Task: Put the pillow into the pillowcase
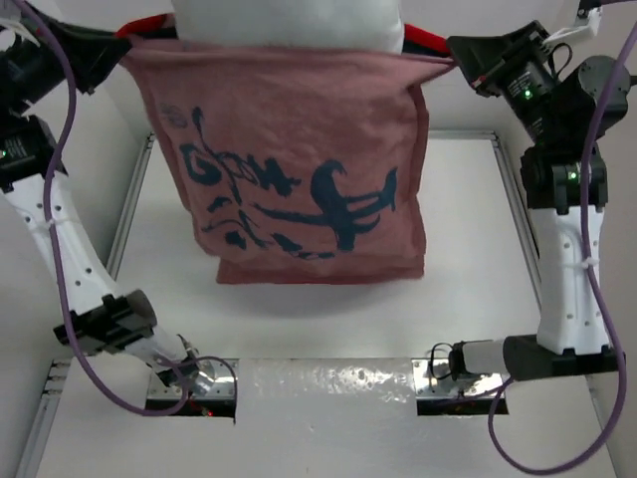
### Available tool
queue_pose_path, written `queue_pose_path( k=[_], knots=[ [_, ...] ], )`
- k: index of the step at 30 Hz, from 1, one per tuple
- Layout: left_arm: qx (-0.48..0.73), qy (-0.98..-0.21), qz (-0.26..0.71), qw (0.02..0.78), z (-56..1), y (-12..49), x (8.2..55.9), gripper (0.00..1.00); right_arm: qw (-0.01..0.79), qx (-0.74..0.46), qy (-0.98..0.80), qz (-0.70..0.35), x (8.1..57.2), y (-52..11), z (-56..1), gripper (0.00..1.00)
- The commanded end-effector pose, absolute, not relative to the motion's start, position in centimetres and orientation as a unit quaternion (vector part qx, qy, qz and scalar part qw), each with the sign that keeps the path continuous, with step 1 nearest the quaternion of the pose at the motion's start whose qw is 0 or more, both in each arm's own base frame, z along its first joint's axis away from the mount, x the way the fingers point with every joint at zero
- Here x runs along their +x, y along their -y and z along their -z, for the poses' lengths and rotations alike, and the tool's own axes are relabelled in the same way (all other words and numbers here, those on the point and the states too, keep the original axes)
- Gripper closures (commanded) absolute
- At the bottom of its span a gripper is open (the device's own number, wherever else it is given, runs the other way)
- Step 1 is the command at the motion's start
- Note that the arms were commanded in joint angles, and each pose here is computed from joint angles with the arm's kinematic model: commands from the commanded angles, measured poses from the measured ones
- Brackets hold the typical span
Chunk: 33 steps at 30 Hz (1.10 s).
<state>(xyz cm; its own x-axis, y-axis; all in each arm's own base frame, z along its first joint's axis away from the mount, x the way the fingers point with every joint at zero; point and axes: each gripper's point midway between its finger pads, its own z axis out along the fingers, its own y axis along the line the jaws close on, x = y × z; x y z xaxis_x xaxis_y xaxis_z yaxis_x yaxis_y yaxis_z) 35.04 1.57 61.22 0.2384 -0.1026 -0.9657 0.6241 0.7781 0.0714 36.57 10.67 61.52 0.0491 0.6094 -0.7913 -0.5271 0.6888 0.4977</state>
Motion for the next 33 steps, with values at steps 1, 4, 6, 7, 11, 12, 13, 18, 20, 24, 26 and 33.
queue_pose_path(
  k=[1,4,6,7,11,12,13,18,20,24,26,33],
  knots=[
    [0.145,-0.614,0.193,0.752,-58.4,-7.4,40.6,1.0,0.746,0.083,-0.522,-0.406,38.3,-7.5,-62.8,1.0],
    [0.222,-0.477,0.128,0.841,-70.5,-6.9,32.6,1.0,0.836,0.023,-0.369,-0.405,31.8,-7.0,-77.3,1.0],
    [0.216,-0.542,0.125,0.803,-64.3,-8.4,38.0,1.0,0.844,0.042,-0.399,-0.357,30.5,-5.9,-75.5,1.0],
    [0.196,-0.593,0.136,0.769,-60.6,-5.7,36.8,1.0,0.82,0.058,-0.45,-0.35,32.5,-6.0,-70.7,1.0],
    [0.15,-0.683,0.161,0.697,-51.4,-7.3,41.5,1.0,0.726,0.128,-0.571,-0.363,39.8,-6.0,-56.2,1.0],
    [0.185,-0.592,0.123,0.775,-62.5,-6.2,37.4,1.0,0.78,0.061,-0.492,-0.382,34.9,-6.9,-66.4,1.0],
    [0.188,-0.551,0.128,0.803,-65.4,-7.5,37.7,1.0,0.79,0.051,-0.474,-0.386,37.2,-7.1,-68.9,1.0],
    [0.207,-0.575,0.132,0.78,-59.4,-5.3,39.8,1.0,0.768,0.086,-0.541,-0.333,37.9,-5.8,-64.6,1.0],
    [0.191,-0.595,0.165,0.763,-57.1,-4.0,39.7,1.0,0.774,0.126,-0.477,-0.396,37.0,-5.3,-61.4,1.0],
    [0.253,-0.453,0.124,0.846,-70.8,-4.5,33.5,1.0,0.831,0.046,-0.423,-0.358,32.7,-5.0,-74.2,1.0],
    [0.289,-0.455,0.132,0.832,-70.4,-2.1,32.3,1.0,0.82,0.021,-0.424,-0.384,32.4,-6.1,-74.4,1.0],
    [0.284,-0.488,0.176,0.806,-66.6,1.1,34.2,1.0,0.646,-0.106,-0.623,-0.427,38.1,-20.7,-54.8,0.9]
  ],
)
